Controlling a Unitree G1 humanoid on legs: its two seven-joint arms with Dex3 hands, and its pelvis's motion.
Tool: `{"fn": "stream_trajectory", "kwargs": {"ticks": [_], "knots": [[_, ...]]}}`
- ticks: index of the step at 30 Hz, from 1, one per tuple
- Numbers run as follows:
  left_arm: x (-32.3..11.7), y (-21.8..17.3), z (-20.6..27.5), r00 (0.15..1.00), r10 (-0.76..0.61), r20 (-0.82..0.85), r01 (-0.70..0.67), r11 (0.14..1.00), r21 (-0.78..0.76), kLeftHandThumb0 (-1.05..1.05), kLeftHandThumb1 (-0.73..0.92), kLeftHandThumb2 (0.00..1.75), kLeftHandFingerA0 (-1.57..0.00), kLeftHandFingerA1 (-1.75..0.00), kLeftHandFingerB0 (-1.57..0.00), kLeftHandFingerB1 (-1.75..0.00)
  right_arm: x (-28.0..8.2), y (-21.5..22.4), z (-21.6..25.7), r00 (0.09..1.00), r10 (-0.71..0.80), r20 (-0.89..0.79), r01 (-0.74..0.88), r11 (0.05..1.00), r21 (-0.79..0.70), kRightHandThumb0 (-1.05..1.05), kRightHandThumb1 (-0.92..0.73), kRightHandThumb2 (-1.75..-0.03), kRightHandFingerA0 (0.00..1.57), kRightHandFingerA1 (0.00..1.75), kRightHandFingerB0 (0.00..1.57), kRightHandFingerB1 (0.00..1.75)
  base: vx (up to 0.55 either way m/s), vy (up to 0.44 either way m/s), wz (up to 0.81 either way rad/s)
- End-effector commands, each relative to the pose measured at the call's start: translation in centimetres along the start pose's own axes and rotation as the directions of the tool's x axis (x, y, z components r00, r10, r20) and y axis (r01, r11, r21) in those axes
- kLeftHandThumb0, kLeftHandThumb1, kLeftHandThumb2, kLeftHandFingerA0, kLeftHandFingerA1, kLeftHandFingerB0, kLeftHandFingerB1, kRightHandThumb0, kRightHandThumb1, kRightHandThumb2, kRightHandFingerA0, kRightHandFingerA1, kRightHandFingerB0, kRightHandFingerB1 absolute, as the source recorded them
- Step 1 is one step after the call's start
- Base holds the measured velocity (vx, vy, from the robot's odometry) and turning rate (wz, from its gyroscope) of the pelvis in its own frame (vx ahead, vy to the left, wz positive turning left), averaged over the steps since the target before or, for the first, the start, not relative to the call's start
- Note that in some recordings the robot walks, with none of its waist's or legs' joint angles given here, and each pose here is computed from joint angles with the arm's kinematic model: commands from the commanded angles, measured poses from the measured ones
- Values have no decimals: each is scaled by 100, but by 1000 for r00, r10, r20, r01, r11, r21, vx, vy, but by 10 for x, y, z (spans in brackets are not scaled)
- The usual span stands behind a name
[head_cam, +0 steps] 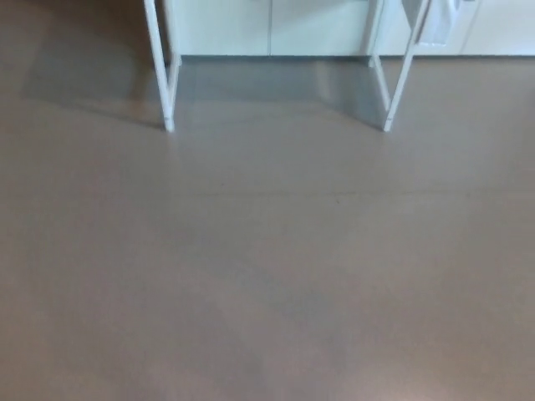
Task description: The robot walks towards a table in front, picks a dumpling toy with left hand and puts it in an orange round plate
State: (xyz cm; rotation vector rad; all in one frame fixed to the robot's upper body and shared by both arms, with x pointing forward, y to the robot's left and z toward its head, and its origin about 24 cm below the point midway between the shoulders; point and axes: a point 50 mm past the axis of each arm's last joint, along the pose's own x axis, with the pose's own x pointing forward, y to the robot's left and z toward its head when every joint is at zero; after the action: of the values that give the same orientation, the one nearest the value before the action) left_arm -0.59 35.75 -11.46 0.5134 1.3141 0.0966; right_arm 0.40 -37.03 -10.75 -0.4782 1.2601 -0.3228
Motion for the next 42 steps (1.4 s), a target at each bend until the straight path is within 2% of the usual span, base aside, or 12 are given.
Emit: {"fn": "stream_trajectory", "kwargs": {"ticks": [1, 3, 8, 9, 14, 18, 19, 23, 31, 33, 41, 42], "knots": [[0, 10, 7, 999, 25, 28, -25, 1000, 12, -9, 60, 57, -66, -58, -34, -39, 0, -4, 1, 1000, -10, 13, 10, 1000, -2, 14, -52, -56, 72, 52, 53, 43, 174, 384, -32], [2, 10, 11, 999, 31, 38, -31, 1000, 1, -6, 64, 56, -61, -53, -35, -38, 1, -4, 4, 1000, -8, 21, 7, 1000, 13, 16, -53, -57, 70, 52, 53, 43, 210, 236, -9], [2, 10, 12, 999, 33, 43, -33, 999, -4, -6, 64, 56, -61, -53, -35, -38, 1, -4, 6, 1000, -7, 25, 6, 1000, 19, 16, -53, -57, 70, 52, 53, 43, 229, 40, 3], [4, 9, 19, 998, 38, 56, -38, 999, -1, -7, 45, 90, -60, -72, -20, -51, 3, -6, 11, 999, -16, 34, 15, 1000, 3, 11, -53, -56, 70, 51, 52, 42, 265, -65, 13], [6, 6, 24, 993, 89, 74, -83, 993, -79, -8, 44, 89, -64, -74, -20, -51, 3, -7, 15, 998, -31, 57, 30, 999, 27, 10, -53, -55, 73, 52, 52, 43, 272, -175, 3], [6, 4, 24, 991, 109, 79, -103, 992, -74, -9, 44, 90, -64, -75, -19, -51, 2, -7, 16, 997, -35, 68, 34, 999, 15, 8, -53, -56, 71, 51, 52, 42, 501, -279, 48], [6, 1, 23, 991, 107, 79, -104, 994, -38, -14, 65, 58, -65, -84, -28, -36, 2, -4, 12, 998, -31, 52, 30, 999, 10, 8, -52, -56, 71, 51, 50, 42, 370, -202, 9], [7, -2, 23, 990, 117, 76, -121, 992, 40, -19, 64, 60, -66, -70, -32, -38, 2, -1, 10, 999, -13, 51, 14, 1000, -27, 10, -53, -56, 71, 51, 51, 42, 302, -164, -1], [8, -3, 27, 990, 120, 80, -123, 991, 42, -15, 64, 59, -67, -69, -30, -37, 3, -2, 17, 997, -15, 76, 19, 999, -47, 8, -53, -56, 74, 52, 51, 42, 368, 17, -25], [8, -1, 27, 989, 126, 82, -129, 991, 37, -12, 64, 57, -67, -77, -32, -37, 3, 1, 17, 997, -15, 73, 18, 999, -34, 9, -53, -56, 74, 52, 52, 42, 652, 95, -84], [7, -2, 24, 988, 140, 72, -144, 988, 55, -13, 61, 57, -70, -62, -33, -37, 3, 2, 16, 998, -10, 69, 12, 999, -43, 7, -52, -56, 73, 52, 52, 42, 368, 36, 6], [7, -2, 23, 988, 137, 70, -141, 988, 55, -9, 43, 89, -66, -77, -22, -51, 3, 3, 15, 998, -13, 63, 16, 999, -52, 8, -51, -54, 77, 53, 53, 42, 410, -115, 23]]}}
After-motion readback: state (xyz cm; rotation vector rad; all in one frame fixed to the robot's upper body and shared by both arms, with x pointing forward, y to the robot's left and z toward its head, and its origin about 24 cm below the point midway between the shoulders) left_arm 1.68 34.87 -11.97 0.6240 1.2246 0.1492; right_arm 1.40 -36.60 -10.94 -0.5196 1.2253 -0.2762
